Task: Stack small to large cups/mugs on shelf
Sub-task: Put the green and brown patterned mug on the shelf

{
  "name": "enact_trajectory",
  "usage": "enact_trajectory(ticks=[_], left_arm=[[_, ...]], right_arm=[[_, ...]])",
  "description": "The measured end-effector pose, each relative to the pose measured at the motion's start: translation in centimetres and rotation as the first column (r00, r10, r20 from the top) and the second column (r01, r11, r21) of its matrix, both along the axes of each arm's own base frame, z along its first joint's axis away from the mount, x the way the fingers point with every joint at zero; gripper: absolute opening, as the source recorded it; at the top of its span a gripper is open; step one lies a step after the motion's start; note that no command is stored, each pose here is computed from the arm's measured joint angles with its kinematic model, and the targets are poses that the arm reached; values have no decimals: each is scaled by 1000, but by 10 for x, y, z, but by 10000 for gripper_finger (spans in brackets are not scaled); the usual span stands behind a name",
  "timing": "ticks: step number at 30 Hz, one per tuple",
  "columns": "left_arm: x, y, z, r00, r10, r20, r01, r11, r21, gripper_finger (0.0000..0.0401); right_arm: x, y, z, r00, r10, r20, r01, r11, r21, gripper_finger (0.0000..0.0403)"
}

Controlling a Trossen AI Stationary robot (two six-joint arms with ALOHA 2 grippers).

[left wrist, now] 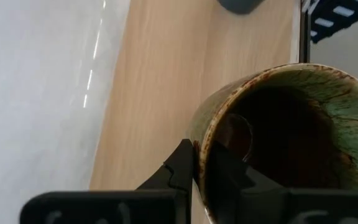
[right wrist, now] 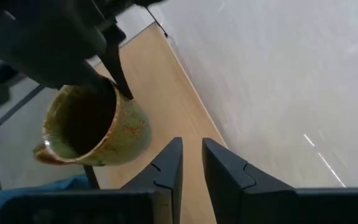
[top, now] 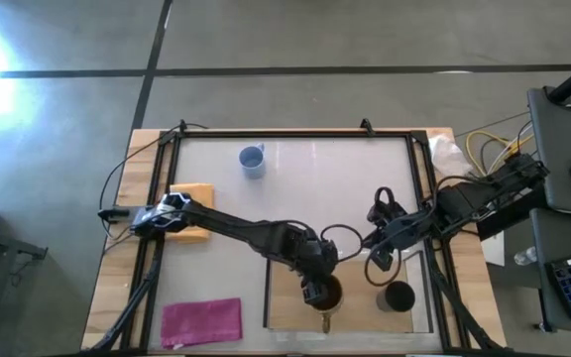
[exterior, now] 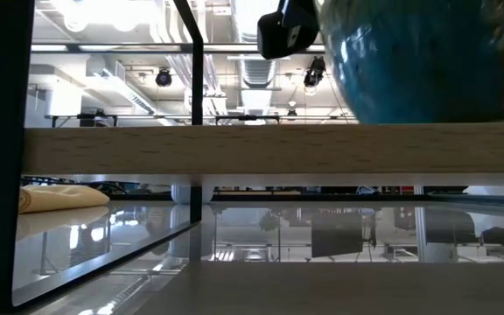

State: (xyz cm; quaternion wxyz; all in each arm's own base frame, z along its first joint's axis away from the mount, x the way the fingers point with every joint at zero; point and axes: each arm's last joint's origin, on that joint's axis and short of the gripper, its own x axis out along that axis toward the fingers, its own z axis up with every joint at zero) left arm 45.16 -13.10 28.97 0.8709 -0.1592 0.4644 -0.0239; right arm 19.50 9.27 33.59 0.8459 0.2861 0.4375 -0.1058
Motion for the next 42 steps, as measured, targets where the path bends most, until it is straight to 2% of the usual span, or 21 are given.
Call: enact_trajectory(ticks=[8,14,17,22,38,42], left_arm=[[1,0,-1,1000,26,8,-26,1000,-13,12],[5,-2,2,998,19,57,-16,999,-47,48],[6,-2,4,998,11,69,-6,998,-61,53],[6,-2,4,997,10,73,-6,998,-63,56],[10,9,1,997,35,68,-31,998,-53,58],[11,13,1,997,43,69,-39,998,-53,58]], right_arm=[[-1,-1,0,1000,-1,3,1,1000,0,54],[-1,0,-1,1000,10,-6,-9,1000,10,54],[-2,1,-1,999,32,-21,-32,999,39,54],[-2,4,-2,998,53,-35,-51,997,65,54],[0,10,-6,996,67,-56,-63,996,62,54],[3,13,-9,993,86,-84,-78,993,93,54]])
